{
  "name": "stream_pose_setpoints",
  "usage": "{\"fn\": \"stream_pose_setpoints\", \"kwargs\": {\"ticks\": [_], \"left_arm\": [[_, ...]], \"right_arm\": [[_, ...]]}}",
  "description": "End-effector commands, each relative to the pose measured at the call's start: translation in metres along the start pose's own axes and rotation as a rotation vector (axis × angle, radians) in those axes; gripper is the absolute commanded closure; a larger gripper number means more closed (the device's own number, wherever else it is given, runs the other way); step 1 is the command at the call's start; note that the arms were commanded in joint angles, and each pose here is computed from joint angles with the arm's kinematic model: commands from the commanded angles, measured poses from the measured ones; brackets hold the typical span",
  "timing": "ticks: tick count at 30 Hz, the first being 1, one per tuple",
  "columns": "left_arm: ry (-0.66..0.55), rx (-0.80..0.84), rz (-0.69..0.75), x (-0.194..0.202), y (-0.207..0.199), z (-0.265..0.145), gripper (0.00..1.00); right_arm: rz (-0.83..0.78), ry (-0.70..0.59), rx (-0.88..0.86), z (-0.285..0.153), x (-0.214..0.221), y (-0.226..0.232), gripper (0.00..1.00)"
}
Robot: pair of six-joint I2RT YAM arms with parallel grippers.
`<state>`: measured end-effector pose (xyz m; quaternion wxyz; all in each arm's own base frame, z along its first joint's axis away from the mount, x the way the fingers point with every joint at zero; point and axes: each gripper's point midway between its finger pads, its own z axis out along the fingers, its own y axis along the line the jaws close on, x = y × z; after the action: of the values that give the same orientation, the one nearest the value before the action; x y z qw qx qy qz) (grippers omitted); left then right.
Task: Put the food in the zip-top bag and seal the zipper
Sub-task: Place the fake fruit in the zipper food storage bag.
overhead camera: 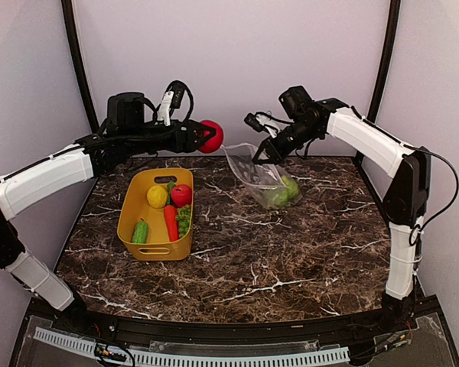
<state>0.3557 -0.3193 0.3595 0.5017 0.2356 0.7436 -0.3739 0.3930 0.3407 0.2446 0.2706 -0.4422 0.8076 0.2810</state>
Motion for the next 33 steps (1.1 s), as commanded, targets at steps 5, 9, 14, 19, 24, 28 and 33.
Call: {"fn": "stream_pose_setpoints", "kwargs": {"ticks": [5, 9, 14, 19, 24, 28, 33], "left_arm": [[-0.211, 0.22, -0.064, -0.028, -0.039, 0.032, 0.38], [-0.195, 0.249, -0.117, -0.015, -0.043, 0.057, 0.4], [-0.154, 0.247, -0.144, 0.005, -0.043, 0.079, 0.41], [-0.115, 0.223, -0.182, 0.028, -0.037, 0.083, 0.42], [-0.073, 0.195, -0.195, 0.044, -0.032, 0.088, 0.43], [-0.063, 0.178, -0.19, 0.048, -0.029, 0.09, 0.44], [-0.073, 0.135, -0.179, 0.048, -0.022, 0.089, 0.44]], "right_arm": [[0.008, 0.003, -0.014, 0.004, -0.004, 0.009, 1.0], [0.013, -0.006, -0.017, 0.0, -0.007, 0.011, 1.0], [0.011, -0.012, -0.006, -0.005, -0.008, 0.012, 1.0], [0.001, -0.022, 0.006, -0.014, -0.01, 0.015, 1.0], [-0.008, -0.031, 0.022, -0.019, -0.012, 0.015, 1.0], [-0.01, -0.032, 0.03, -0.022, -0.011, 0.015, 1.0], [-0.014, -0.031, 0.042, -0.024, -0.01, 0.015, 1.0]]}}
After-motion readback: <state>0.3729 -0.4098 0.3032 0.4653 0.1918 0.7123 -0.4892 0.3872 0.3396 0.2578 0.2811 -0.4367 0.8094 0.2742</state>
